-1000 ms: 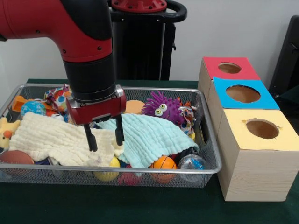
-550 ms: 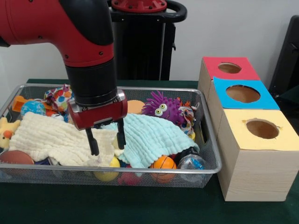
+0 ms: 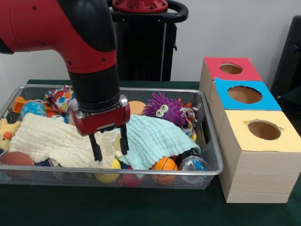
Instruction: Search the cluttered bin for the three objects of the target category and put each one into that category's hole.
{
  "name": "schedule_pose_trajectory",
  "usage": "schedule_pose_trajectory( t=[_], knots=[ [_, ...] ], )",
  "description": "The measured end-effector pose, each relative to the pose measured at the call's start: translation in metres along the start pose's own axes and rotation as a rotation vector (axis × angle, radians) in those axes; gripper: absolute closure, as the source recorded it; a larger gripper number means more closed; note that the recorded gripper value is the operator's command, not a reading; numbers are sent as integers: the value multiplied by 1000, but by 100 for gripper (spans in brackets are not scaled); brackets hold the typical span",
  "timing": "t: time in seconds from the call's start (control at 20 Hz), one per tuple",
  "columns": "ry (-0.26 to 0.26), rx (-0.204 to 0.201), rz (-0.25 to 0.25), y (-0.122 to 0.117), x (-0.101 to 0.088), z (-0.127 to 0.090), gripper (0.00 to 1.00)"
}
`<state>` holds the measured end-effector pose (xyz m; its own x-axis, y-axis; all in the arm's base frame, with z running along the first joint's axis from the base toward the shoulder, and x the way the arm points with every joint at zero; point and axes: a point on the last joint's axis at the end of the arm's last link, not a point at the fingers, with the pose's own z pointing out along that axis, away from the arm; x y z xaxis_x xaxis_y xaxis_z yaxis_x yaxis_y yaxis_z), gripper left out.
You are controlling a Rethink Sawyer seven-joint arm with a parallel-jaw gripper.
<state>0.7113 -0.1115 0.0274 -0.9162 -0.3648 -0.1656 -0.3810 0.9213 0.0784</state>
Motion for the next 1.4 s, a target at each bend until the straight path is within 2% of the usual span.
schedule_pose_trajectory(
  t=[0.15, 0.2, 1.4],
  knots=[
    [-4, -1, 0, 1, 0, 3, 0],
    [-12, -1, 0, 1, 1, 6, 100],
    [-10, -10, -2, 7, 5, 9, 100]
  ],
)
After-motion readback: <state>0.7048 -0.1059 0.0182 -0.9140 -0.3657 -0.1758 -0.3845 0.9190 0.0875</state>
